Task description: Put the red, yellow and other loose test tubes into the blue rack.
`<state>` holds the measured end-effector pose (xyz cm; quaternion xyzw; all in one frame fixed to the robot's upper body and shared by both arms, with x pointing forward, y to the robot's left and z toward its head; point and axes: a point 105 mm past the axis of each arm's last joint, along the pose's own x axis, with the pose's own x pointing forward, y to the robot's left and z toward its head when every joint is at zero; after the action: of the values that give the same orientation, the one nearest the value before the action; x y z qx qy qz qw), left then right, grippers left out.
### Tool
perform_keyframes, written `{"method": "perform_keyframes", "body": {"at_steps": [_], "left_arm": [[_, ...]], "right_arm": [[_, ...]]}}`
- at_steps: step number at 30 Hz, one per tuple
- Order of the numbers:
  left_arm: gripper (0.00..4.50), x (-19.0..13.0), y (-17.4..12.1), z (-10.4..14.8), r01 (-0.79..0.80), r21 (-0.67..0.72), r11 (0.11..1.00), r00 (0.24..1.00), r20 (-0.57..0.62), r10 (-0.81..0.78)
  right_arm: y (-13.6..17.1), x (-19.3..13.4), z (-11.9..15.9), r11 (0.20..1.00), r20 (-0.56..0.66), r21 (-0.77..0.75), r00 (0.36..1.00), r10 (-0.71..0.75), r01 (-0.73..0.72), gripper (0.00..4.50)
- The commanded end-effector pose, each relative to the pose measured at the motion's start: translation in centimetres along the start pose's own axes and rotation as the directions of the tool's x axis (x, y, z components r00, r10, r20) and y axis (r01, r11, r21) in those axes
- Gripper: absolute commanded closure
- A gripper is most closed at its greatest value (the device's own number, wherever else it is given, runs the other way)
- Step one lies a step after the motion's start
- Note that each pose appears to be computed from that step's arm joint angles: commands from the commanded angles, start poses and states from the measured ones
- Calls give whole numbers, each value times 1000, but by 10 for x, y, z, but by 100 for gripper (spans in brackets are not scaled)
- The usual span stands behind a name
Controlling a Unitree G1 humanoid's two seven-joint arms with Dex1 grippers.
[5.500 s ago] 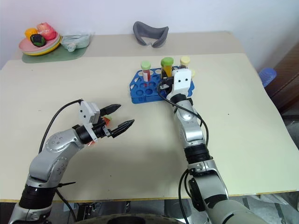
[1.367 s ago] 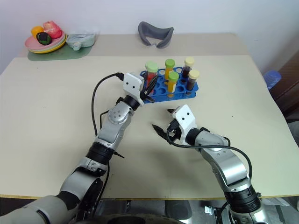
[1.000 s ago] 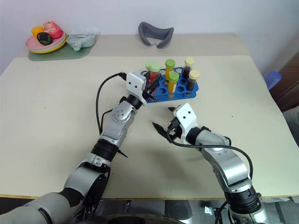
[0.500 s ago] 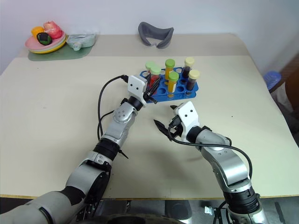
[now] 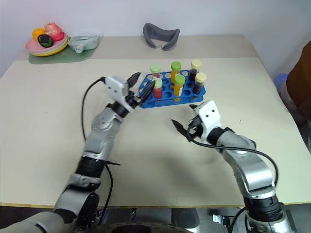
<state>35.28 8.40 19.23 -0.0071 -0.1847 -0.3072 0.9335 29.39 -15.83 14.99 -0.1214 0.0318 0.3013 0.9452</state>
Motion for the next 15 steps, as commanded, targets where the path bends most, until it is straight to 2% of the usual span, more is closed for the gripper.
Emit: {"method": "perform_keyframes", "body": {"at_steps": [1,6,8,11,15], "left_arm": [[125,-37,24,22,2,55,998,999,-50,1],[125,-104,62,11,-27,136,990,955,-289,66],[125,-115,67,11,-40,138,990,944,-320,82],[125,-149,74,5,-42,148,988,905,-413,100],[125,-159,70,4,-57,144,988,894,-434,115]], "right_arm": [[-25,-26,6,999,17,-13,998,-52,53,0],[-55,-54,-4,994,-33,6,994,-107,108,0],[-59,-57,-5,994,-39,10,993,-108,109,0],[-65,-61,-15,993,-76,3,990,-117,118,0],[-70,-59,-21,993,-82,14,990,-115,117,0]]}}
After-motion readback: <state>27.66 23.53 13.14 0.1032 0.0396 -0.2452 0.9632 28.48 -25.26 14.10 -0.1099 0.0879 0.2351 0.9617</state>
